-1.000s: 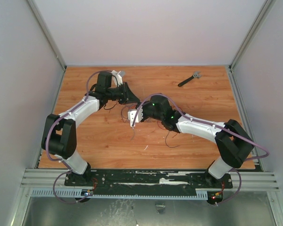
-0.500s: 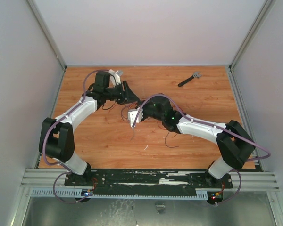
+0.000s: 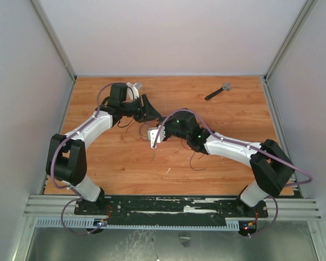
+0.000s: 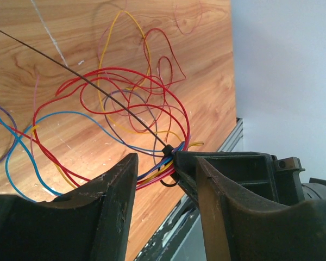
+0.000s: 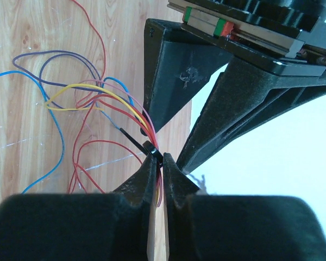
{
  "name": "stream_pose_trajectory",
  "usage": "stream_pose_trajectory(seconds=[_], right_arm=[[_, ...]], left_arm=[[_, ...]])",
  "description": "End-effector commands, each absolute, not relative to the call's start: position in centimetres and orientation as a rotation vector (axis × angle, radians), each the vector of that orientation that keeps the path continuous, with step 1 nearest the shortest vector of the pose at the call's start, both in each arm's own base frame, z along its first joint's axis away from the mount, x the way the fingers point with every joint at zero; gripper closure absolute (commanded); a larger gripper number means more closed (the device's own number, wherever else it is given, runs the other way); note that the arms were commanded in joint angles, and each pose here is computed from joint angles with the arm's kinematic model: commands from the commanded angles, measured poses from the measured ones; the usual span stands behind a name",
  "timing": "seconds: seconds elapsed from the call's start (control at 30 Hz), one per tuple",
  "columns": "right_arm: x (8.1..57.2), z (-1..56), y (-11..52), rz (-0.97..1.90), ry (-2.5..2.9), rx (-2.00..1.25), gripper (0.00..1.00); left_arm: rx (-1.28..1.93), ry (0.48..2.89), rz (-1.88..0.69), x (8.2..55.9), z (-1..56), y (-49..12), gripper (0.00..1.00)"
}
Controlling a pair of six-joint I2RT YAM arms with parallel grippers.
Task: Zip-tie the wires
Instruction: Tie the cable at the center of the board.
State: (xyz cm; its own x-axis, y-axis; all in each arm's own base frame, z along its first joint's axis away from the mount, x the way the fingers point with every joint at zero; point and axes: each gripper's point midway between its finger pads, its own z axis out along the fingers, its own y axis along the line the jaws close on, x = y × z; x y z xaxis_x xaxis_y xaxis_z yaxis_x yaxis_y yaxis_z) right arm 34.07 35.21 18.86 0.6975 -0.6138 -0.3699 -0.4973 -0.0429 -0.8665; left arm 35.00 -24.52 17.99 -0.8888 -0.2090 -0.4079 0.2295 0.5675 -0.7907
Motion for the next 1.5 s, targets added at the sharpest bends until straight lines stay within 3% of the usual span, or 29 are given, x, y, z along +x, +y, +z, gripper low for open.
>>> stream_pose_trajectory(seconds=[0.0, 0.27, 0.6, 0.7, 0.93, 1.17, 1.37, 1.47], right_arm=[[34.4, 24.1, 35.9, -0.183, 0.795, -1.586, 0.96], [34.2, 24.1, 36.2, -0.201, 0.778, -1.593, 0.96], [34.3, 25.0, 35.8, -0.241, 0.759, -1.586, 0.97], [34.2, 25.1, 36.0, -0.245, 0.748, -1.589, 0.96], [33.8, 25.2, 36.3, -0.231, 0.735, -1.582, 0.97], [33.7, 25.8, 36.8, -0.23, 0.717, -1.569, 0.96], [33.2, 26.0, 37.1, -0.223, 0.701, -1.569, 0.96], [33.3, 25.6, 36.8, -0.234, 0.713, -1.573, 0.97]], left_arm=[[-0.005, 2.44, -1.352, 33.0, 16.2, -25.0, 0.48], [-0.123, 2.483, -1.434, 33.3, 16.4, -25.6, 0.4], [-0.32, 2.482, -1.519, 35.0, 17.5, -26.2, 0.4], [-0.338, 2.492, -1.548, 34.9, 17.5, -26.4, 0.42], [-0.327, 2.48, -1.57, 34.9, 18.1, -26.6, 0.58], [-0.344, 2.498, -1.592, 34.5, 17.2, -26.9, 0.6], [-0.383, 2.484, -1.623, 35.1, 17.4, -27.1, 0.45], [-0.39, 2.461, -1.629, 35.8, 18.0, -27.3, 0.43]])
